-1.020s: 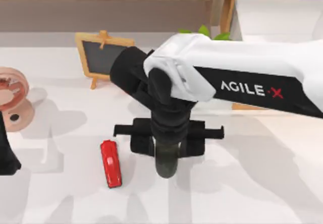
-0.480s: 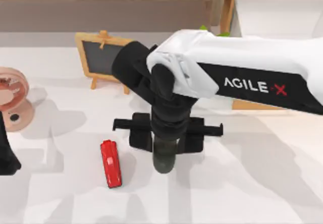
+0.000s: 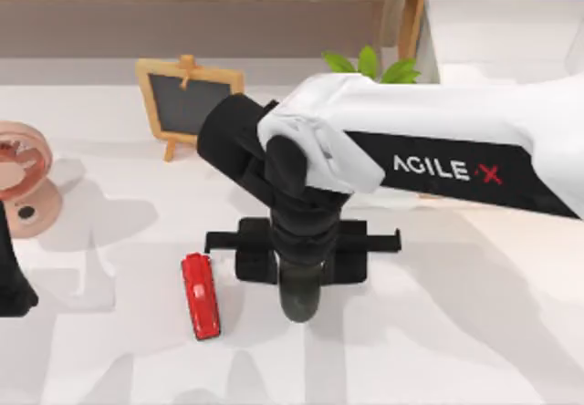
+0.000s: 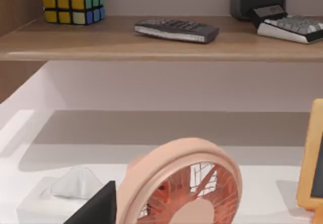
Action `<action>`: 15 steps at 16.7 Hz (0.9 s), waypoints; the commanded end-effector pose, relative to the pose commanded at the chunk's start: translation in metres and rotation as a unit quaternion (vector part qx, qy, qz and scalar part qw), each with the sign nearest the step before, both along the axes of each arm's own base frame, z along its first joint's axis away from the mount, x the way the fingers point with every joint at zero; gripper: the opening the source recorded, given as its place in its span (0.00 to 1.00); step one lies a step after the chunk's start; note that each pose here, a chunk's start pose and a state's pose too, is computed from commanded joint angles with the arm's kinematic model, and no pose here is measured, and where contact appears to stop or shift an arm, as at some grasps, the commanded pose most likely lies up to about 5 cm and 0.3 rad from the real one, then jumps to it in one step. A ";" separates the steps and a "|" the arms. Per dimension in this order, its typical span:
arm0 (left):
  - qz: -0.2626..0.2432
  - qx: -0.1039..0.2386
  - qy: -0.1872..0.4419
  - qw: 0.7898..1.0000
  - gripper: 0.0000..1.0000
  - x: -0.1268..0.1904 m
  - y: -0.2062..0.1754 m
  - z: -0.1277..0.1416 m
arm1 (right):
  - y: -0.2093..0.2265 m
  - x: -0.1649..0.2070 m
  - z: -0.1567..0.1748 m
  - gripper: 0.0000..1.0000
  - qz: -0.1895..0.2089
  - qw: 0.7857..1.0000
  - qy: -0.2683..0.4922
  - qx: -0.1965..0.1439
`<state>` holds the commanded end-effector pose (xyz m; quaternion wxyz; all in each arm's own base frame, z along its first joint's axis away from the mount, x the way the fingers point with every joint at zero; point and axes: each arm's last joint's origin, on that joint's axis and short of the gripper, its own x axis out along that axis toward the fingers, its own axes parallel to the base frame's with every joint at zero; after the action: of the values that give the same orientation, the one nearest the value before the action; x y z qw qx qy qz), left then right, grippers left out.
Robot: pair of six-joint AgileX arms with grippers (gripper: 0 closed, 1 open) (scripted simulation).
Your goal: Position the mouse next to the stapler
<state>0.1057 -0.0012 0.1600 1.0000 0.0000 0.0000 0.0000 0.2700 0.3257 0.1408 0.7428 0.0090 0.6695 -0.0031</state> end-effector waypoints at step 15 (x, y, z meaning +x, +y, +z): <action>0.000 0.000 0.000 1.000 1.00 0.000 0.000 0.000 | 0.000 0.000 0.000 0.83 0.000 1.000 0.000 0.000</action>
<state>0.1057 -0.0012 0.1600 1.0000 0.0000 0.0000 0.0000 0.2700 0.3257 0.1408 0.7428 0.0090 0.6695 -0.0031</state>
